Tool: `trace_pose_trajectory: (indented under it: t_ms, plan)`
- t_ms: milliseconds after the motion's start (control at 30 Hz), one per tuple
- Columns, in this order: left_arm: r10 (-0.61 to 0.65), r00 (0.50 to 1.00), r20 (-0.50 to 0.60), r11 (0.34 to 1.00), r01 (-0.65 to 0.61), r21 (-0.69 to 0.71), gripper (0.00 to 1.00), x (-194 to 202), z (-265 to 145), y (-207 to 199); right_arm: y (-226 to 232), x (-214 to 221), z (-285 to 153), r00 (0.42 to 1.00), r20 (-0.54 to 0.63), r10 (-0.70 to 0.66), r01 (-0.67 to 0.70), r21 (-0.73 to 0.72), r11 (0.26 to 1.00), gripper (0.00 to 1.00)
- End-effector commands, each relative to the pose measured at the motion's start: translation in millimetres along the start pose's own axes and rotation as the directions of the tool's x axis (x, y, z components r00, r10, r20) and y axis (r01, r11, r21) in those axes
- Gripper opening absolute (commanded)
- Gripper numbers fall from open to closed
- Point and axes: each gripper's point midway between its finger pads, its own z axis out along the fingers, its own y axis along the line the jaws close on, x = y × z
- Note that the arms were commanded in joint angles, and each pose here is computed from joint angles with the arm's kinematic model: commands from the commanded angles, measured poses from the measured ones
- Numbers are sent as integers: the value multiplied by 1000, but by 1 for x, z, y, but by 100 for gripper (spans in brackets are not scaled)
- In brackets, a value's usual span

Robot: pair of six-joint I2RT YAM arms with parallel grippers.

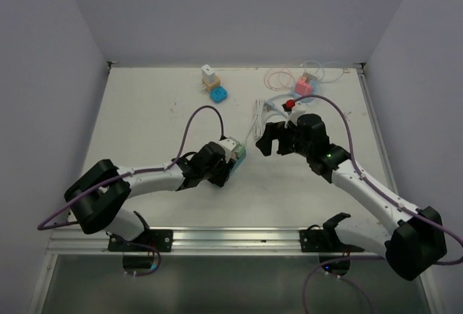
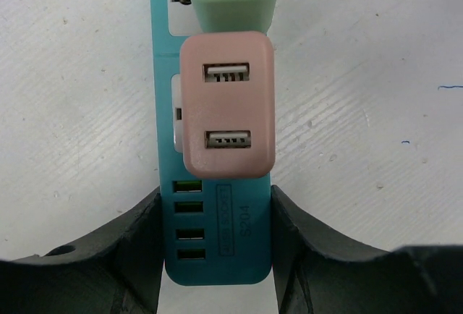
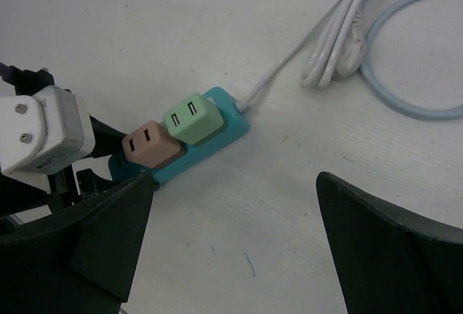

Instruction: Pull the plug off the socket

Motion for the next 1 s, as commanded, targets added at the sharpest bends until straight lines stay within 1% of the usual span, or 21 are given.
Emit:
trace_pose_trajectory:
  t_ms: [0, 100, 200, 267, 433, 567, 700, 833, 967]
  plan:
    - [27, 980, 197, 993, -49, 109, 0, -43, -11, -23, 16, -1, 16, 999, 28, -17, 18, -41, 999, 99]
    - [36, 974, 222, 989, -66, 129, 0, -45, -14, -26, 21, 10, 28, 999, 6, -31, 31, -45, 999, 98]
    - [43, 973, 226, 987, -77, 142, 0, -45, -14, -29, 24, 20, 38, 999, -23, -47, 46, -43, 998, 94]
    - [49, 972, 229, 982, -89, 169, 0, -44, -16, -34, 28, 16, 43, 998, -2, -64, 63, -53, 997, 91]
    - [51, 968, 245, 971, -105, 216, 0, -46, -24, -42, 30, 24, 57, 997, -11, -80, 80, -62, 995, 84]
    - [39, 964, 264, 962, -108, 252, 0, -52, -31, -49, 32, 20, 63, 994, 2, -106, 106, -72, 992, 77]
    - [33, 967, 254, 958, -103, 266, 0, -53, -32, -52, 36, 18, 65, 992, 14, -127, 128, -88, 988, 74]
    - [23, 966, 257, 958, -95, 270, 0, -57, -34, -53, 43, 23, 67, 991, 5, -137, 136, -122, 983, 74]
    - [16, 965, 260, 958, -89, 272, 0, -61, -36, -54, 41, 31, 69, 989, -12, -146, 143, -114, 983, 73]
